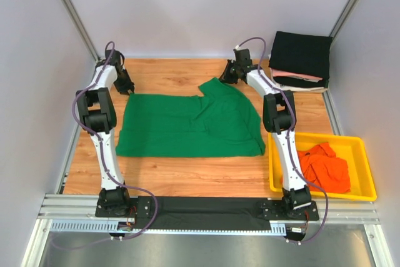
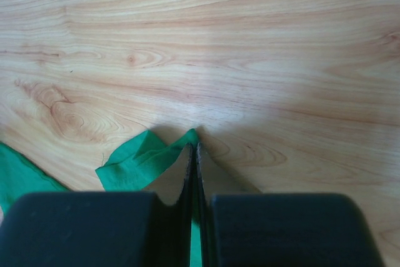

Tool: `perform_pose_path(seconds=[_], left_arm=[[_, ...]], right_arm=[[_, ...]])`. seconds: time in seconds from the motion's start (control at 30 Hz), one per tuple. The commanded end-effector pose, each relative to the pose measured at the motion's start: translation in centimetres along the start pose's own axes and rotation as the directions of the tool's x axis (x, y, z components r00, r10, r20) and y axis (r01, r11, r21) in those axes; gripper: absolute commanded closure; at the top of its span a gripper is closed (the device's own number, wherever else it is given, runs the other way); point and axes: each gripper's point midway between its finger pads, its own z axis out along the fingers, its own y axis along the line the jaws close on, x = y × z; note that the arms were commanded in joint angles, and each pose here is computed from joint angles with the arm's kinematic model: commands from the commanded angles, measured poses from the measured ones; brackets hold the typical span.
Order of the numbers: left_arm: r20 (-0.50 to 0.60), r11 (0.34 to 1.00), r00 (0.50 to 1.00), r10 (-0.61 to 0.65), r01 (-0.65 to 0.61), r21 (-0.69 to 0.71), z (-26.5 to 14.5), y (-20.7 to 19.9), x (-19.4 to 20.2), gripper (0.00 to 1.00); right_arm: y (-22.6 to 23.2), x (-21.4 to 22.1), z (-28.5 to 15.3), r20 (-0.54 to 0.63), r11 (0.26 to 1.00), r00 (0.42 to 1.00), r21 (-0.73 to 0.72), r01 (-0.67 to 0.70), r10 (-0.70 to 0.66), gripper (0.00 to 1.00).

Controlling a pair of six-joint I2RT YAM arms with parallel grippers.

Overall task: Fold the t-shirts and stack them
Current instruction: Fold the tshirt

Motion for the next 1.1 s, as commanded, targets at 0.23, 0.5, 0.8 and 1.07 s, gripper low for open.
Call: perform_pose_path(seconds=[0.23, 0.5, 0.8, 1.07], left_arm=[[-0.046, 0.998, 0.997, 0.057, -0.055, 0.042, 0.4, -1.3, 1.4, 1.0], [-0.004, 1.0, 1.0, 0.002, -0.002, 0.005, -3.7, -1.0, 0.8, 1.0], [0.019, 0.999, 0.999, -0.034, 0.034, -0.004, -8.7, -0.3, 2.7, 1.0], [0.036, 0.999, 0.998, -0.051, 0.051, 0.001, -11.5, 1.3, 4.4, 1.0]], right_arm=[[2.2, -0.9, -1.8, 0.001, 0.998, 1.0, -0.068, 0.014, -0.014, 1.0], [5.7, -1.6, -7.5, 0.02, 0.988, 0.997, -0.134, 0.08, -0.078, 1.0], [8.3, 0.5, -15.2, 0.05, 0.982, 0.991, -0.138, 0.127, -0.121, 1.0], [6.9, 5.7, -20.1, 0.014, 0.99, 0.994, -0.086, 0.113, -0.112, 1.0]])
